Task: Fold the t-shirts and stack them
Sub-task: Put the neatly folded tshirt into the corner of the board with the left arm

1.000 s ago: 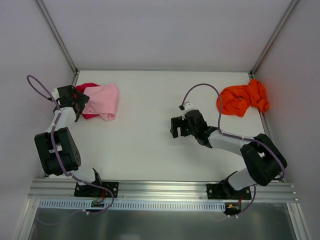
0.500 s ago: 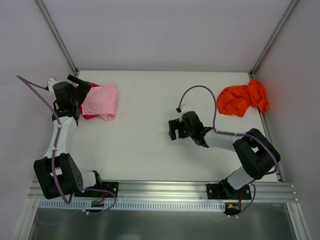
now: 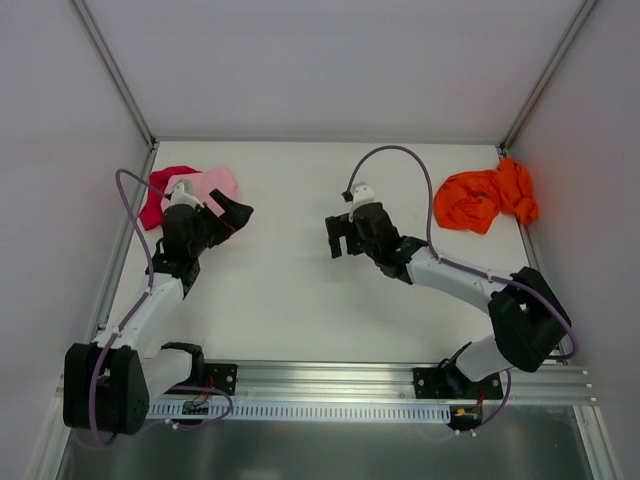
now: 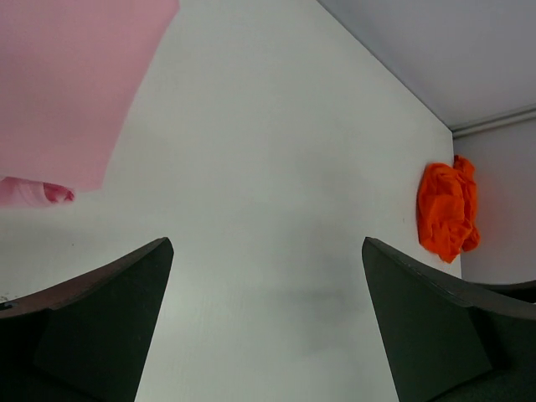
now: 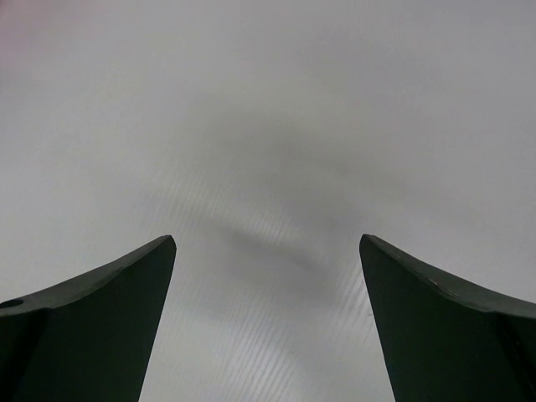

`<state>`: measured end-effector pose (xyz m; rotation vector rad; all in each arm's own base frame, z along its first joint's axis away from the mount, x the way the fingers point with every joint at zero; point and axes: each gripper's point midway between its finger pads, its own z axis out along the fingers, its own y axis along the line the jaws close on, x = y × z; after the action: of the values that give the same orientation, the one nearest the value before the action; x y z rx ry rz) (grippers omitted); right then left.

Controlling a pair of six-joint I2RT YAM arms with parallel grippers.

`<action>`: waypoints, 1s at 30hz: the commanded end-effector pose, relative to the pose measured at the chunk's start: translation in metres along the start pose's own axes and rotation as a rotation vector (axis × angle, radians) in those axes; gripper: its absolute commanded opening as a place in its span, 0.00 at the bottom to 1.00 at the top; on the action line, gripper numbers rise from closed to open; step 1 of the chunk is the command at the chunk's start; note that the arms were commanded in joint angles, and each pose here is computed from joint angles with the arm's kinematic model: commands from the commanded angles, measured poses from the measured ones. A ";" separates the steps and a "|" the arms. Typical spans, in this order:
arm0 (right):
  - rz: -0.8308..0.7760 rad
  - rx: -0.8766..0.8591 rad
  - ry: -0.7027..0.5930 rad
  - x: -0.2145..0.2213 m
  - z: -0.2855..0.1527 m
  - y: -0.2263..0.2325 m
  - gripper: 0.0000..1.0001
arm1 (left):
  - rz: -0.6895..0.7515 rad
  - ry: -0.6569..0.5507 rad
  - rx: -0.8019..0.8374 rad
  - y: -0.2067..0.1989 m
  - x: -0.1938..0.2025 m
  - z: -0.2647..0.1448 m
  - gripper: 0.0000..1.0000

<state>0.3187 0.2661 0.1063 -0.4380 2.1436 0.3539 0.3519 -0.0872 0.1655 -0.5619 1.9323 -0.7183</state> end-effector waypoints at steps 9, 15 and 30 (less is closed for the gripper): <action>-0.043 0.202 -0.151 -0.106 -0.047 -0.030 1.00 | 0.122 0.016 0.103 -0.007 0.031 -0.016 0.99; -0.039 0.232 -0.127 -0.088 -0.028 -0.034 1.00 | 0.175 0.136 0.268 -0.013 0.078 -0.009 0.99; -0.026 0.275 -0.093 -0.065 -0.019 -0.056 1.00 | 0.222 0.194 0.312 -0.010 0.098 -0.004 0.99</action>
<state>0.3549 0.2258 0.1528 -0.3349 2.1008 0.0775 0.2989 -0.1530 0.0980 -0.1701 2.0316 -0.9443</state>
